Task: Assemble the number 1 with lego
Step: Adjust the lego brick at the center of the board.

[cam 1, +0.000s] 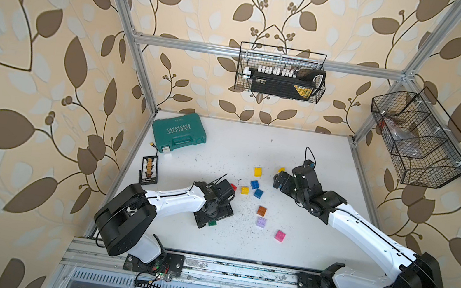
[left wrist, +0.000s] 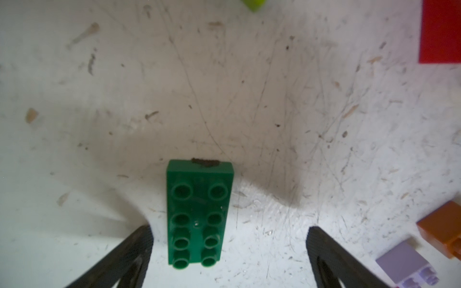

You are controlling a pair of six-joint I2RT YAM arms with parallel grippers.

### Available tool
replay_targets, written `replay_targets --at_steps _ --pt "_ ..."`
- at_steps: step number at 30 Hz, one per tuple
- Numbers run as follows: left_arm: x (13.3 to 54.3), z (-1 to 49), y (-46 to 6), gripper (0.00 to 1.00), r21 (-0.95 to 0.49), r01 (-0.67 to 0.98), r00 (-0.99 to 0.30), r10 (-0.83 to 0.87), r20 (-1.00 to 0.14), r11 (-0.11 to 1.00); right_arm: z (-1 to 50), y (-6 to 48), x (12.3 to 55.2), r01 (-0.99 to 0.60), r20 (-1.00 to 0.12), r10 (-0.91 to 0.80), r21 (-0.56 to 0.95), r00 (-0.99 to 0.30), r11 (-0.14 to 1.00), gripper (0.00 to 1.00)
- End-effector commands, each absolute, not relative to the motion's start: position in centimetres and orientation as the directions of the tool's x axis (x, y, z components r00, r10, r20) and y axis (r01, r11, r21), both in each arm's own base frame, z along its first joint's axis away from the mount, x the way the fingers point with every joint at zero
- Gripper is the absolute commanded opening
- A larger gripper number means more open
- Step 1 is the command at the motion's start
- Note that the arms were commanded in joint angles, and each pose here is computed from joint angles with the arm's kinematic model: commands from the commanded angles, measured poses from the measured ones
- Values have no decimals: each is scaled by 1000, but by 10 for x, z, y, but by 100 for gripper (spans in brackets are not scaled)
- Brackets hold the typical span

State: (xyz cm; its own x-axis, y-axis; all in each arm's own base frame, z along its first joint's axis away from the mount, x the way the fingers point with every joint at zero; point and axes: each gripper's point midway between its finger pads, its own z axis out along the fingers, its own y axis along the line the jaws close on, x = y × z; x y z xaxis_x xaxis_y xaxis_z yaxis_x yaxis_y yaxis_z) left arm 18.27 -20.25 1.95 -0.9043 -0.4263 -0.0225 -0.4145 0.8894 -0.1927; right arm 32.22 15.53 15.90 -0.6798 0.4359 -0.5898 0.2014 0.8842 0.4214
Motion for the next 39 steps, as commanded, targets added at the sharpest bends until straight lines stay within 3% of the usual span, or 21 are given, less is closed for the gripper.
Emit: replay_targets --at_steps 1,11,22,27,39 --pt "199 12 -241 99 -296 -340 -935 -355 3 892 172 156 324 175 -611 444 448 -655 876 99" --pt "220 31 -281 98 -375 -274 -953 -301 -14 885 171 152 321 195 -605 446 435 -660 879 100" --pt "195 70 -220 99 -291 -250 -946 -297 -131 923 168 149 315 197 -605 465 457 -646 868 99" --pt "194 75 -201 99 -202 -173 -960 -211 -186 964 165 153 318 195 -591 458 455 -664 869 99" --pt "228 43 -215 97 -77 43 -993 34 -113 996 163 161 323 176 -583 437 448 -685 876 99"
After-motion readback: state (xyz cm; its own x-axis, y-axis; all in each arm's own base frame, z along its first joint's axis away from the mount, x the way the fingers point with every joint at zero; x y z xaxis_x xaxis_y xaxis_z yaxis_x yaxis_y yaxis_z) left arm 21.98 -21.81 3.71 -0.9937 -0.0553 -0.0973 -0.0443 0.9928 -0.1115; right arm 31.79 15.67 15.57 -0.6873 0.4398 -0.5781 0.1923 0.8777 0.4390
